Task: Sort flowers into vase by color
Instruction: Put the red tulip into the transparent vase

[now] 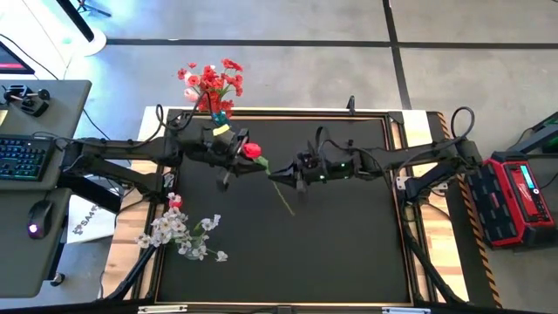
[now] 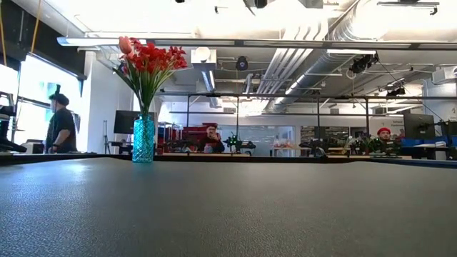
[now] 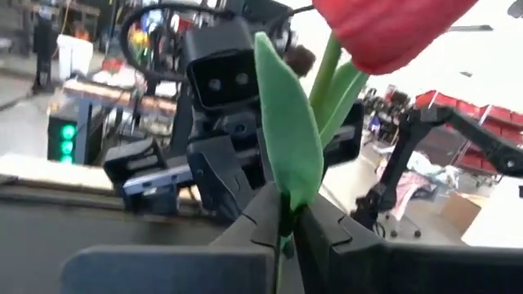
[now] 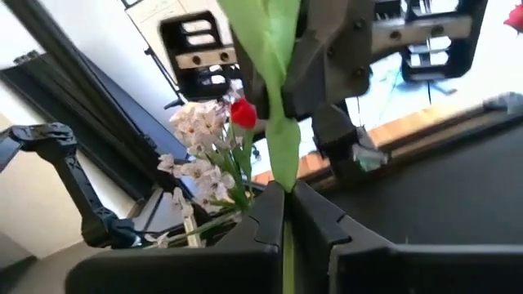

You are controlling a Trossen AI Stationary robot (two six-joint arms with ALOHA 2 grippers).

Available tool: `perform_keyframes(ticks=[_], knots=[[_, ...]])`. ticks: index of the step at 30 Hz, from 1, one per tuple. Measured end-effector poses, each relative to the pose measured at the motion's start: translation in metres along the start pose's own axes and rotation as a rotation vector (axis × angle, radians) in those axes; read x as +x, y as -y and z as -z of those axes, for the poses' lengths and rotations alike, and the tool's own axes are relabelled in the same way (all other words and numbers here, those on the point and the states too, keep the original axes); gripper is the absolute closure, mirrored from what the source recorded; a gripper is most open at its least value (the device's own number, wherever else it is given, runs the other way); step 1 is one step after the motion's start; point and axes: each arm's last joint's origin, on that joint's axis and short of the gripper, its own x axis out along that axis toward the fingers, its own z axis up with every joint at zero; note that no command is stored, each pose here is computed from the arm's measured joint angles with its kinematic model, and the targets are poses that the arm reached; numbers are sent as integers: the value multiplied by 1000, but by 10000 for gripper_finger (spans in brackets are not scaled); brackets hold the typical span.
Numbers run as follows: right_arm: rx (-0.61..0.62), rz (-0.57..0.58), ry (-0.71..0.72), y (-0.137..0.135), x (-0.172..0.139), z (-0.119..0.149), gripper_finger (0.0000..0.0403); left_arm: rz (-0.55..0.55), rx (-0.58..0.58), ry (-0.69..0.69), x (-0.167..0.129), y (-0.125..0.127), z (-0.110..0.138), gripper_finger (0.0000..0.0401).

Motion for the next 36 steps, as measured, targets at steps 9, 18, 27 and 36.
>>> perform_keyframes(ticks=[9,18,27,36], knots=[[234,256,-172,16,-4,23,308,-79,-45,-227,-63,22,-1,400],[342,462,-237,26,-11,36,258,53,120,-368,-157,61,7,401],[384,464,-223,26,-11,36,257,136,52,-253,-201,77,3,401],[444,480,-200,23,-11,37,258,231,-6,-391,-201,78,14,401]])
